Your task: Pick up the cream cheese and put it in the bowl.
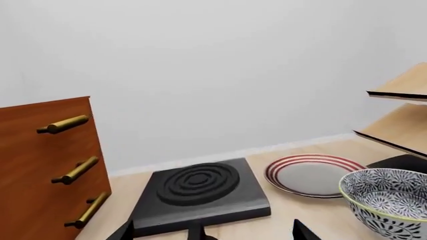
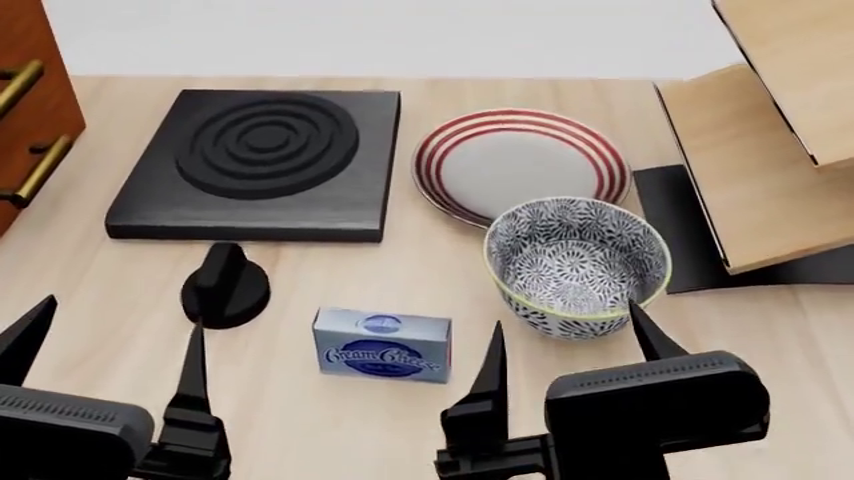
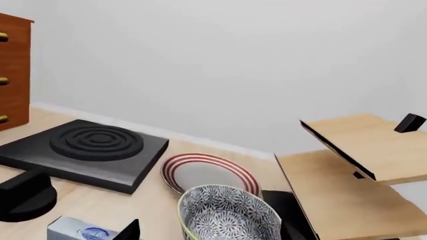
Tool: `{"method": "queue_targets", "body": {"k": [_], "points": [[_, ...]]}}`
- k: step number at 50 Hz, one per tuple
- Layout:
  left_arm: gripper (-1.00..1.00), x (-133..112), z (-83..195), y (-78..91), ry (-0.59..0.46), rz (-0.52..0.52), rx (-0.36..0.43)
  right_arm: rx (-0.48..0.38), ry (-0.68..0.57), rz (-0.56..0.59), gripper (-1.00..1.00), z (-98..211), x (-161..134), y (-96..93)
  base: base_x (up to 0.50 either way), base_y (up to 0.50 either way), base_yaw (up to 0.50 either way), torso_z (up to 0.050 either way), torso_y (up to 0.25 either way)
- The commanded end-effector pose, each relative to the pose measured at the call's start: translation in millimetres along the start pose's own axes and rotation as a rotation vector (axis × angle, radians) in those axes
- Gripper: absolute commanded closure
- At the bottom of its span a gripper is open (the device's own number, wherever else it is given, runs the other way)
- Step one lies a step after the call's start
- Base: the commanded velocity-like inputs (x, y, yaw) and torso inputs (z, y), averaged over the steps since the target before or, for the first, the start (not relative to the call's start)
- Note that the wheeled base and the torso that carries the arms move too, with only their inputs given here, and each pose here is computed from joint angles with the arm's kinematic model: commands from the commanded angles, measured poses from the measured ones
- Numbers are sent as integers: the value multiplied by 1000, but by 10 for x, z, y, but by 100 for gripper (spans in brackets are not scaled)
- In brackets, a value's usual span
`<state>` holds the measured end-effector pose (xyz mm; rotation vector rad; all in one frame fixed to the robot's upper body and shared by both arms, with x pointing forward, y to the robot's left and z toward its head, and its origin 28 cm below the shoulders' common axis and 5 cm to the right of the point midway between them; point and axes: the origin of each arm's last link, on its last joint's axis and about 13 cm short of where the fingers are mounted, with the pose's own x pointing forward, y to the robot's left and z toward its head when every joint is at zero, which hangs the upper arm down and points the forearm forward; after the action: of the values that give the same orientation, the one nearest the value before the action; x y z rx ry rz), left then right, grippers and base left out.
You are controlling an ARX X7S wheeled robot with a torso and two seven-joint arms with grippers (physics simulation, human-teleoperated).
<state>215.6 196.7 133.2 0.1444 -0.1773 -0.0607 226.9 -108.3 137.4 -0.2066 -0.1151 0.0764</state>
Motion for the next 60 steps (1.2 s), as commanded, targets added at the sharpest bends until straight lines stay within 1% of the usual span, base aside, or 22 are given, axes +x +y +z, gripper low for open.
{"method": "queue_targets", "body": {"k": [1,60], "points": [[-100,-10,4,3,-2,1,2,2,-4,2,-100,7,-6,2,305,0,0,0,0],[-100,-41,35,4,-4,1,6,-4,-14,1,-100,46,-44,3,293,0,0,0,1]]}}
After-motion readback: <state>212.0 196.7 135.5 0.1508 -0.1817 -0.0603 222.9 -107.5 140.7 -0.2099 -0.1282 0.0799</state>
